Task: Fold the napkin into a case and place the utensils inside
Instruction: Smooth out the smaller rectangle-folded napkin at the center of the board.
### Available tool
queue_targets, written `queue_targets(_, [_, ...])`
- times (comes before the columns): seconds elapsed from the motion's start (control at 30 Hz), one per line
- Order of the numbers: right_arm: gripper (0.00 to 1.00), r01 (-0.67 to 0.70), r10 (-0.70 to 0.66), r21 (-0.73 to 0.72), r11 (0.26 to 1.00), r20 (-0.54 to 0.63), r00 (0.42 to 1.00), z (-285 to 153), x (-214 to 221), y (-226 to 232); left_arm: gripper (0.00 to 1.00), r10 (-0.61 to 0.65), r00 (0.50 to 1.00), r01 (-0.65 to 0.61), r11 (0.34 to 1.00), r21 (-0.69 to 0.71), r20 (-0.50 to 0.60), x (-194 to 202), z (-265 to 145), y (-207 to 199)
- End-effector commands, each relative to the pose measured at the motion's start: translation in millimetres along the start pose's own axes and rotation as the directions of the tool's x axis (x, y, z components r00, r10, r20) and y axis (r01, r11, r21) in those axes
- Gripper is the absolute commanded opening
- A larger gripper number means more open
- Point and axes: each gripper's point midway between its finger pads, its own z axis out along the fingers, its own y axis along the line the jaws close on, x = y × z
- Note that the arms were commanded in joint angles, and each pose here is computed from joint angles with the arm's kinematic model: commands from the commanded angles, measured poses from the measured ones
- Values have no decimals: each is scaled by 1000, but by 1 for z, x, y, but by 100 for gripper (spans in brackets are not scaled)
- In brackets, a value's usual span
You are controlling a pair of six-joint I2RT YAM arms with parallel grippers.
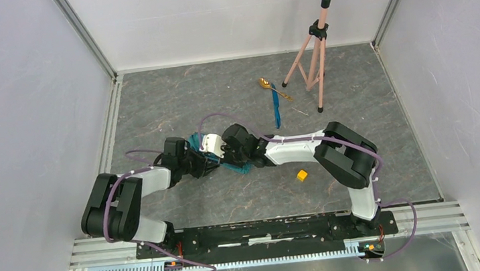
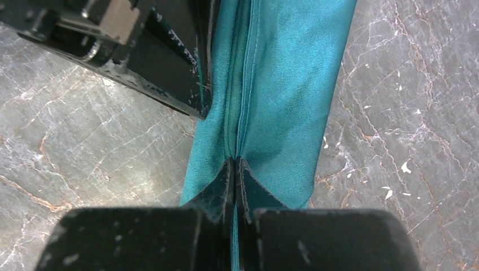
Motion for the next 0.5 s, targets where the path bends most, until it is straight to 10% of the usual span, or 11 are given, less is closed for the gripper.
queue_targets(0.0, [0,0,-1,18,1000,79,997,-8,-33,-4,18,-47,999,48,997,-57,28,0,7,21])
queue_targets(0.47, [0,-98,103,-44,994,127,987,-21,-43,11,2,-44,997,47,998,-52,59,0,5,24])
